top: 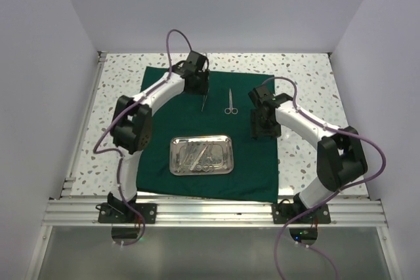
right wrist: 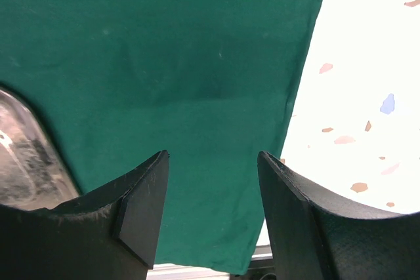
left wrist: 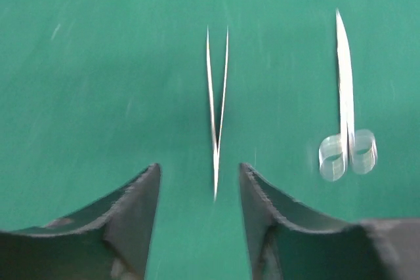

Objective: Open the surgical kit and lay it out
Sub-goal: Place the medical item in the surgical kit, then pick up the medical item from the container.

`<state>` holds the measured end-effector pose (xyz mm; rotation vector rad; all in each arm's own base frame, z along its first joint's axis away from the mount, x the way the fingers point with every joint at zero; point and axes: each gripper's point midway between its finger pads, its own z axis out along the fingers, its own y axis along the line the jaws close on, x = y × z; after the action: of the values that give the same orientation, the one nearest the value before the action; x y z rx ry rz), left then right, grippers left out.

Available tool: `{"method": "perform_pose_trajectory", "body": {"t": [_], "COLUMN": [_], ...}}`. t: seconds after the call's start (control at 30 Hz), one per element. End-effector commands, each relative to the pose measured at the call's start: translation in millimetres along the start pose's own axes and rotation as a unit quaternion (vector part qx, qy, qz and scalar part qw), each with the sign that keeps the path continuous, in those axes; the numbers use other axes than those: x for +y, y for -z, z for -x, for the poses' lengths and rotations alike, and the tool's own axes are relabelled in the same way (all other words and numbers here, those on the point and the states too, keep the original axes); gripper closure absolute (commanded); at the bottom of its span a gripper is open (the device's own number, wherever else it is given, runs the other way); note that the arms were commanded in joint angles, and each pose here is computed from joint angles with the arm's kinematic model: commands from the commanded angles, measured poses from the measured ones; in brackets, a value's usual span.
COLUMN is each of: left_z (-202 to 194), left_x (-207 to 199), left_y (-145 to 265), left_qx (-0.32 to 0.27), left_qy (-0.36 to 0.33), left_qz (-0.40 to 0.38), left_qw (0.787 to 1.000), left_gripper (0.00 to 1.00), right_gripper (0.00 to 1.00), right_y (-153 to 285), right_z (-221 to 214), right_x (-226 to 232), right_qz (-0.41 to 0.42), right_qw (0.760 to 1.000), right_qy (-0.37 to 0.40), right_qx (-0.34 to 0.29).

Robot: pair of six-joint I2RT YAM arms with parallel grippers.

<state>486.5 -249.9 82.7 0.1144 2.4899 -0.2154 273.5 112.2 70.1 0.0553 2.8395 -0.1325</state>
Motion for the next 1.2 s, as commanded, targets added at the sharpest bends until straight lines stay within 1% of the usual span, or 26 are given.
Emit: {"method": "perform_pose_trajectory", "body": {"t": [0.0,0.03,0.07,0.1,0.13,0.17,0.2,0.23,0.27,0.3,0.37,0.4,0.5,0.6,0.7,0.87,0.93,1.17], "left_z": [10.6,-28.7,-36.4,-54.9,-88.6,-98.6,-109.1,-135.3,-140.7,-158.6,-171.2,-183.6,-196.0,-216.3,-221.4,-218.5,-212.1,-211.9], "left_x": [-16.6,-8.6,-9.7,-12.2,-2.1,-3.6,-2.3,7.6,7.0,13.8,14.3,18.1,19.8,26.0,25.9,21.8,18.8,12.3], "left_y": [88.6,82.8,99.5,102.4,98.4,108.7,109.0,105.5,110.3,108.3,110.8,110.1,112.4,111.0,111.0,115.4,119.6,125.7], "left_qx": [-0.057,-0.018,-0.023,-0.01,0.023,0.025,0.03,0.056,0.056,0.073,0.083,0.094,0.098,0.113,0.118,0.114,0.105,0.112], "left_qy": [-0.047,-0.06,-0.063,-0.069,-0.071,-0.062,-0.057,-0.055,-0.045,-0.045,-0.04,-0.042,-0.035,-0.029,-0.03,-0.03,-0.029,-0.027], "left_qz": [-0.033,-0.026,-0.033,-0.034,-0.023,-0.029,-0.032,-0.024,-0.03,-0.025,-0.028,-0.025,-0.025,-0.024,-0.025,-0.03,-0.035,-0.049], "left_qw": [0.997,0.998,0.997,0.997,0.997,0.997,0.997,0.997,0.997,0.996,0.995,0.994,0.994,0.993,0.992,0.993,0.993,0.992], "left_gripper": [0.48,0.5,0.54,0.55,0.57,0.61,0.61,0.62,0.62,0.62,0.64,0.64,0.64,0.64,0.66,0.69,0.69,0.69], "right_gripper": [0.39,0.39,0.39,0.39,0.39,0.39,0.39,0.39,0.39,0.39,0.39,0.39,0.37,0.36,0.36,0.36,0.36,0.36], "right_y": [13.3,11.4,11.8,12.0,10.8,10.5,9.7,9.3,9.3,8.3,7.5,6.1,6.8,7.8,6.8,7.4,8.0,3.9], "right_z": [28.3,30.1,31.9,34.9,35.6,36.3,36.2,36.4,36.7,35.6,33.4,31.6,29.3,28.5,27.4,28.1,28.9,26.7], "right_x": [11.5,12.3,13.5,15.8,16.4,16.8,17.9,19.0,19.3,18.7,18.6,17.3,14.8,14.2,14.7,15.1,16.0,15.5], "right_qz": [0.023,0.022,0.024,0.027,0.027,0.027,0.029,0.031,0.032,0.031,0.031,0.03,0.027,0.028,0.028,0.029,0.029,0.026], "right_qw": [0.999,0.999,0.999,0.999,0.999,0.999,0.999,0.999,0.999,0.999,0.999,0.999,0.999,0.999,0.999,0.999,0.999,0.999], "right_qy": [-0.003,-0.003,-0.001,-0.001,0.0,0.001,0.001,0.001,0.003,0.002,0.005,0.006,0.007,0.005,0.003,0.001,0.001,-0.001], "right_qx": [-0.037,-0.035,-0.036,-0.039,-0.037,-0.037,-0.036,-0.037,-0.037,-0.035,-0.033,-0.03,-0.031,-0.033,-0.031,-0.031,-0.031,-0.025]}}
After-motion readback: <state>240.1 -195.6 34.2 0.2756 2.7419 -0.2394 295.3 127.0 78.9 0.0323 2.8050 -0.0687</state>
